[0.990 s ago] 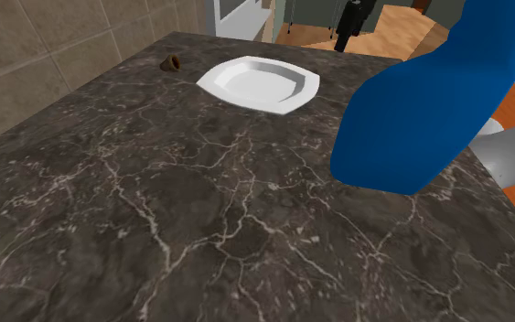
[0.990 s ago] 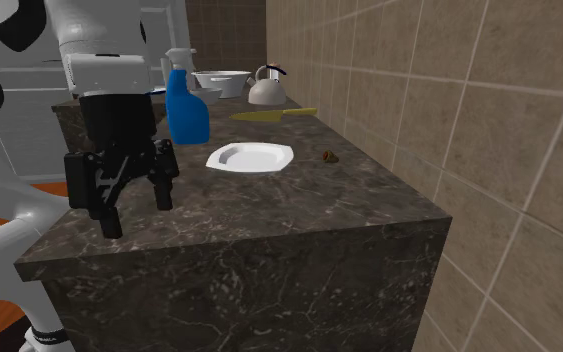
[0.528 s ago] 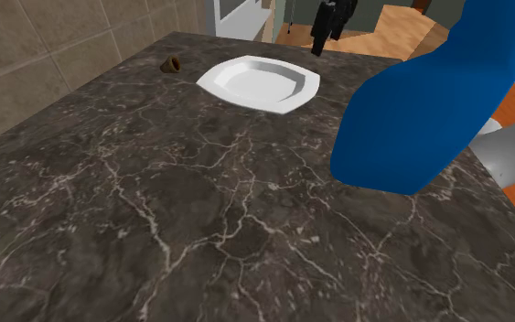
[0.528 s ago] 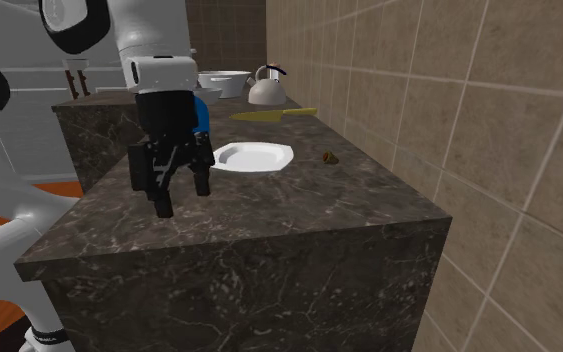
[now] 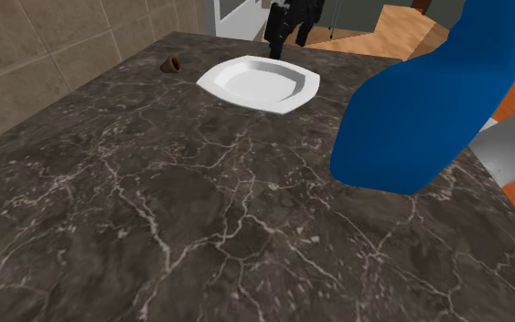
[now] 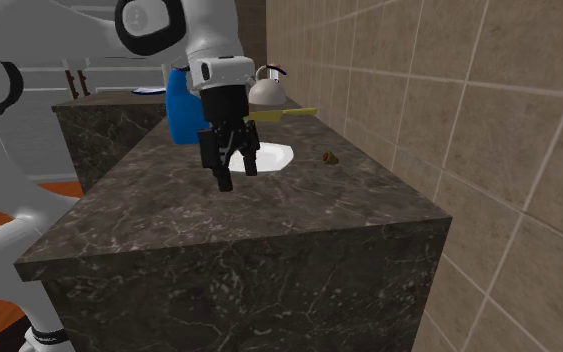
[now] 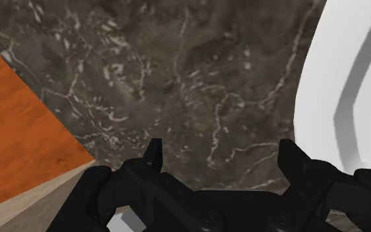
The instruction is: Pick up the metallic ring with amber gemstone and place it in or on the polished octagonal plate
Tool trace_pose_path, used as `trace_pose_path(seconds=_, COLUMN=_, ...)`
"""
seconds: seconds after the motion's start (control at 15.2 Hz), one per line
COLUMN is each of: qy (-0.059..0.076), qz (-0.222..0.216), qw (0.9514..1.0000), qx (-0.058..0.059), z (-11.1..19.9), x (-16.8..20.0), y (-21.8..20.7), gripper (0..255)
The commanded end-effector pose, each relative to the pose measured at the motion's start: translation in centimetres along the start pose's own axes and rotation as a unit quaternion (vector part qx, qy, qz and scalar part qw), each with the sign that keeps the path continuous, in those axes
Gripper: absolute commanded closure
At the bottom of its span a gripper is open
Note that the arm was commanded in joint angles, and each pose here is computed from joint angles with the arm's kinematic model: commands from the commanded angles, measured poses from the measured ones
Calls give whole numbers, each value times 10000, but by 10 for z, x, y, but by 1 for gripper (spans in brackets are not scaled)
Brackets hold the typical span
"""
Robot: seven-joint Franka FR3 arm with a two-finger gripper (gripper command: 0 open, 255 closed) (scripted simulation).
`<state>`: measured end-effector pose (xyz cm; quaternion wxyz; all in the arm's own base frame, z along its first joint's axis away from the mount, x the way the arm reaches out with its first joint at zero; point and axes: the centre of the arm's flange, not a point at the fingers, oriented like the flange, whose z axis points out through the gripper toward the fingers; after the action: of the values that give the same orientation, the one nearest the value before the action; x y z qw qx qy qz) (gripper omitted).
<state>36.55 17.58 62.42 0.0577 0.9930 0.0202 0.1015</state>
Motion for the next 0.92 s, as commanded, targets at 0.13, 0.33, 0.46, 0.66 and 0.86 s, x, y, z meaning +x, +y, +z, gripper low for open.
trace_pose_path(seconds=0.13, qy=86, qz=176, qw=9998, qx=68, z=-6, x=24, y=-43, gripper=0)
trace_pose_path(seconds=0.33, qy=150, qz=301, qw=9994, qx=113, z=-10, x=40, y=-77, gripper=0)
trace_pose_path(seconds=0.46, qy=193, qz=384, qw=9990, qx=143, z=-12, x=51, y=-99, gripper=0)
trace_pose_path(seconds=0.66, qy=257, qz=509, qw=9982, qx=189, z=-17, x=69, y=-131, gripper=0)
trace_pose_path(seconds=0.86, qy=321, qz=633, qw=9972, qx=234, z=-22, x=88, y=-164, gripper=0)
